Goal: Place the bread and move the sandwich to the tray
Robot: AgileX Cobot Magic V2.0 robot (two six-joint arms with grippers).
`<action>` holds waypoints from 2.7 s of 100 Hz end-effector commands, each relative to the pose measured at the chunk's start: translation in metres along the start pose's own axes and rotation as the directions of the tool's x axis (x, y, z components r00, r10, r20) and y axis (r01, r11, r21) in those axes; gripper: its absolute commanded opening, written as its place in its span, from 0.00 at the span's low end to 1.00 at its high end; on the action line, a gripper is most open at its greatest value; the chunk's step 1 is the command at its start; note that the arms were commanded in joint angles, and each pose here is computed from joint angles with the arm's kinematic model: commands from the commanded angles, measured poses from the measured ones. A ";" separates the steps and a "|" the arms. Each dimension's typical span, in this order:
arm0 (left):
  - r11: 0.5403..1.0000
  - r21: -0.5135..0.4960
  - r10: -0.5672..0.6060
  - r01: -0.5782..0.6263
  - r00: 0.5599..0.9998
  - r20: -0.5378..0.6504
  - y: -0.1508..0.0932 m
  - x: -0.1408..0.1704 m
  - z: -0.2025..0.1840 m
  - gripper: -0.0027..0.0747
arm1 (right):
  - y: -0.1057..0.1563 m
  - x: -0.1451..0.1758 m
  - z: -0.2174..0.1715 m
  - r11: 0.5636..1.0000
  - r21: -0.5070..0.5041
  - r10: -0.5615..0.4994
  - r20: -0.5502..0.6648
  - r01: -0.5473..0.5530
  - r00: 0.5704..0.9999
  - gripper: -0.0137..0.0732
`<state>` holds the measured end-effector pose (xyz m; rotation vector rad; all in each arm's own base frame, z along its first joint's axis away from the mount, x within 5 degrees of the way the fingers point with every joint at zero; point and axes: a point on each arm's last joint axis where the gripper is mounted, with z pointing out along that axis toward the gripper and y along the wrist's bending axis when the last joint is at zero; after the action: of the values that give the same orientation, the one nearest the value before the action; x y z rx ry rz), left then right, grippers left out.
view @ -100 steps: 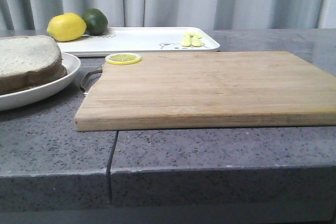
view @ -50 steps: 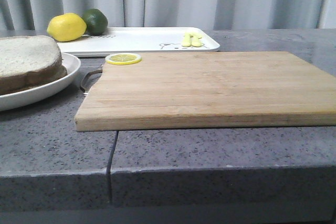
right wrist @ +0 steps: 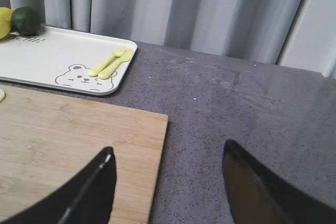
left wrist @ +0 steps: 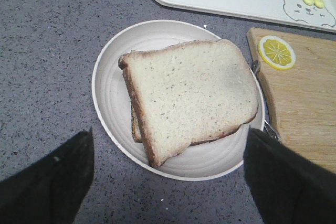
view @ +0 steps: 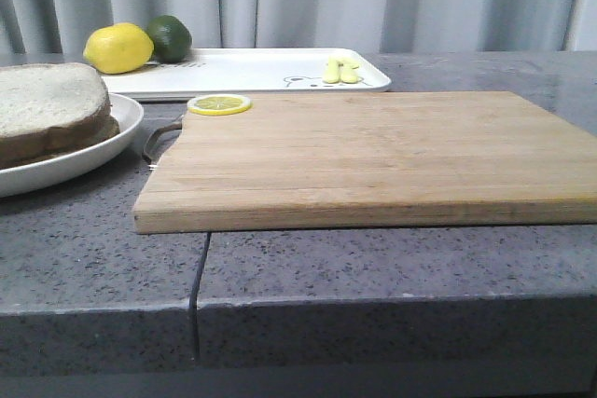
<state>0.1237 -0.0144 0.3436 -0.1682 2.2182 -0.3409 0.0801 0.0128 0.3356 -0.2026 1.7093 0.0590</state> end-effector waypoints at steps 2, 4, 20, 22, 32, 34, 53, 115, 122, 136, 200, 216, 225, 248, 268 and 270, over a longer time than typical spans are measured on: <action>1.000 0.025 -0.009 0.007 0.994 0.107 -0.005 -0.014 -0.009 0.74 | -0.002 -0.015 -0.003 1.000 0.019 -0.009 0.098 0.007 0.995 0.68; 1.000 0.025 -0.009 0.007 0.994 0.107 -0.005 -0.014 -0.009 0.74 | -0.002 -0.015 -0.003 1.000 0.019 -0.009 0.098 0.007 0.995 0.68; 1.000 0.025 -0.009 0.007 0.994 0.107 -0.005 -0.014 -0.009 0.74 | -0.002 -0.015 -0.003 1.000 0.019 -0.009 0.098 0.007 0.995 0.68; 1.000 0.025 -0.009 0.007 0.994 0.107 -0.005 -0.014 -0.009 0.74 | -0.002 -0.015 -0.003 1.000 0.019 -0.009 0.098 0.007 0.995 0.68; 1.000 0.025 -0.009 0.007 0.994 0.107 -0.005 -0.014 -0.009 0.74 | -0.002 -0.015 -0.003 1.000 0.019 -0.009 0.098 0.007 0.995 0.68; 1.000 0.025 -0.009 0.007 0.994 0.107 -0.005 -0.014 -0.009 0.74 | -0.002 -0.015 -0.003 1.000 0.019 -0.009 0.097 0.007 0.995 0.68; 1.000 0.025 -0.009 0.007 0.994 0.107 -0.005 -0.014 -0.009 0.74 | -0.002 -0.015 -0.003 1.000 0.019 -0.009 0.097 0.007 0.995 0.68; 0.998 -0.001 -0.055 0.056 0.988 0.142 -0.001 -0.020 -0.005 0.74 | -0.002 -0.015 -0.003 1.000 0.019 -0.009 0.097 0.007 0.995 0.68; 0.996 -0.035 -0.079 0.085 0.988 0.130 0.004 -0.022 0.001 0.74 | -0.002 -0.015 -0.003 1.000 0.019 -0.009 0.097 0.007 0.995 0.68; 0.986 -0.098 -0.127 0.136 0.987 0.096 0.017 -0.027 0.016 0.74 | -0.002 -0.015 -0.003 1.000 0.019 -0.009 0.097 0.007 0.995 0.68; 0.960 -0.190 -0.220 0.204 0.973 -0.067 0.047 -0.033 0.084 0.74 | -0.002 -0.015 -0.003 1.000 0.019 -0.009 0.095 0.007 0.995 0.68; 0.955 -0.194 -0.244 0.225 0.966 -0.082 0.051 -0.034 0.096 0.74 | -0.002 -0.015 -0.003 1.000 0.019 -0.009 0.095 0.007 0.995 0.68; 0.951 -0.190 -0.265 0.246 0.960 -0.085 0.052 -0.034 0.102 0.74 | -0.002 -0.015 -0.003 1.000 0.019 -0.009 0.095 0.007 0.995 0.68; 0.940 -0.199 -0.304 0.277 0.945 -0.119 0.058 -0.032 0.119 0.74 | -0.002 -0.015 -0.003 1.000 0.019 -0.009 0.097 0.007 0.995 0.68; 0.926 -0.201 -0.351 0.320 0.925 -0.146 0.061 -0.029 0.133 0.74 | -0.002 -0.015 -0.003 1.000 0.019 -0.009 0.097 0.007 0.995 0.68; 0.924 -0.201 -0.356 0.324 0.923 -0.148 0.062 -0.029 0.134 0.74 | -0.002 -0.015 -0.003 1.000 0.019 -0.009 0.097 0.007 0.995 0.68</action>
<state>0.2379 0.0248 0.2533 -0.6277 2.4954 -0.3365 0.0801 0.0128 0.3356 -0.2026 1.7093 0.0590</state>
